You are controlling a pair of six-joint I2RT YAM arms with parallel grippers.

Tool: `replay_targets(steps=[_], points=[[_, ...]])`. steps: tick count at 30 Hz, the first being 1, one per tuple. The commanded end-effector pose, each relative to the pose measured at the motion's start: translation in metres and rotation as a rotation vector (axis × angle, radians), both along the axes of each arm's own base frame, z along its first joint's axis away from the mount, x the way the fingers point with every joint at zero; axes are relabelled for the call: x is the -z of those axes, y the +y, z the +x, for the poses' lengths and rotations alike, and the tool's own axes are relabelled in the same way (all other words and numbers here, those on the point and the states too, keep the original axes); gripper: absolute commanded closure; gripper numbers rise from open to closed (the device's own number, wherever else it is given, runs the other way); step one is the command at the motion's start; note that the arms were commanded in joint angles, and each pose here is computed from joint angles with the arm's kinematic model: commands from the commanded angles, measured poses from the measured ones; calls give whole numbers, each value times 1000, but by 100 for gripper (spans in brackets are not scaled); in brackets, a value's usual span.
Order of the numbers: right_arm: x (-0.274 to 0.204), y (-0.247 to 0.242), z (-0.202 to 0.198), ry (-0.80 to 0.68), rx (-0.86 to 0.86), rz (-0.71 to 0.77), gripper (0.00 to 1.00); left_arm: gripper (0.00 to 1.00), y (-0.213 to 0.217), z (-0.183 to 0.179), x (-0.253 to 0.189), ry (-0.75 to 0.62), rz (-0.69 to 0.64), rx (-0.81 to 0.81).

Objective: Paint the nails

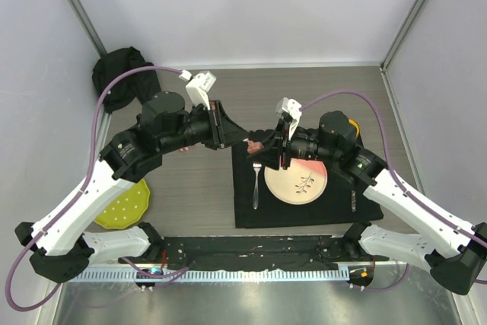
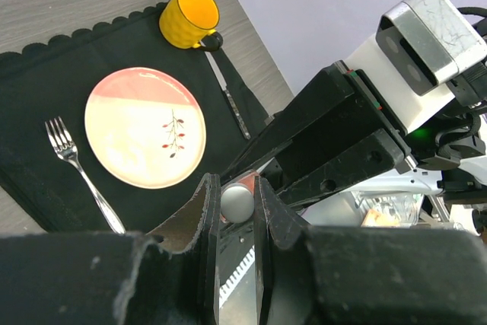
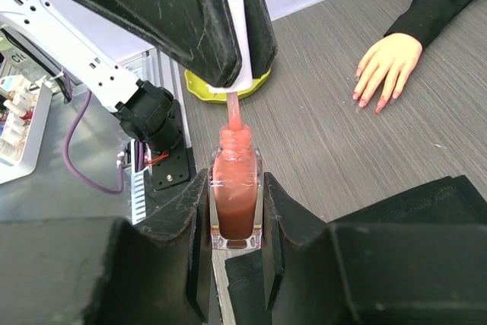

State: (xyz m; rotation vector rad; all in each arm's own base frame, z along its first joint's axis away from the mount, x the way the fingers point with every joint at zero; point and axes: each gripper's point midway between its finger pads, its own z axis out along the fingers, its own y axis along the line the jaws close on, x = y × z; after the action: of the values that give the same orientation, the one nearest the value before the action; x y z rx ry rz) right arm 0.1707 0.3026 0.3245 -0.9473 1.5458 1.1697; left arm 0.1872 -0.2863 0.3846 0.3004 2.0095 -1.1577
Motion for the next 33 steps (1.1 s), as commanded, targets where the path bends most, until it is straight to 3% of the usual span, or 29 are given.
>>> replay_targets(steps=[1,16,26,33], points=[[-26,1,-5,-64,-14,80,98,100,-10,-3,-9,-12,-45,40],[-49,-5,-7,-138,6,164,99,100,-24,-15,-3,30,-57,126],[-88,-1,-14,-201,-38,277,99,100,-42,-36,6,52,-9,303],[-119,-8,-4,-255,44,372,99,100,-45,-41,9,34,-30,276]])
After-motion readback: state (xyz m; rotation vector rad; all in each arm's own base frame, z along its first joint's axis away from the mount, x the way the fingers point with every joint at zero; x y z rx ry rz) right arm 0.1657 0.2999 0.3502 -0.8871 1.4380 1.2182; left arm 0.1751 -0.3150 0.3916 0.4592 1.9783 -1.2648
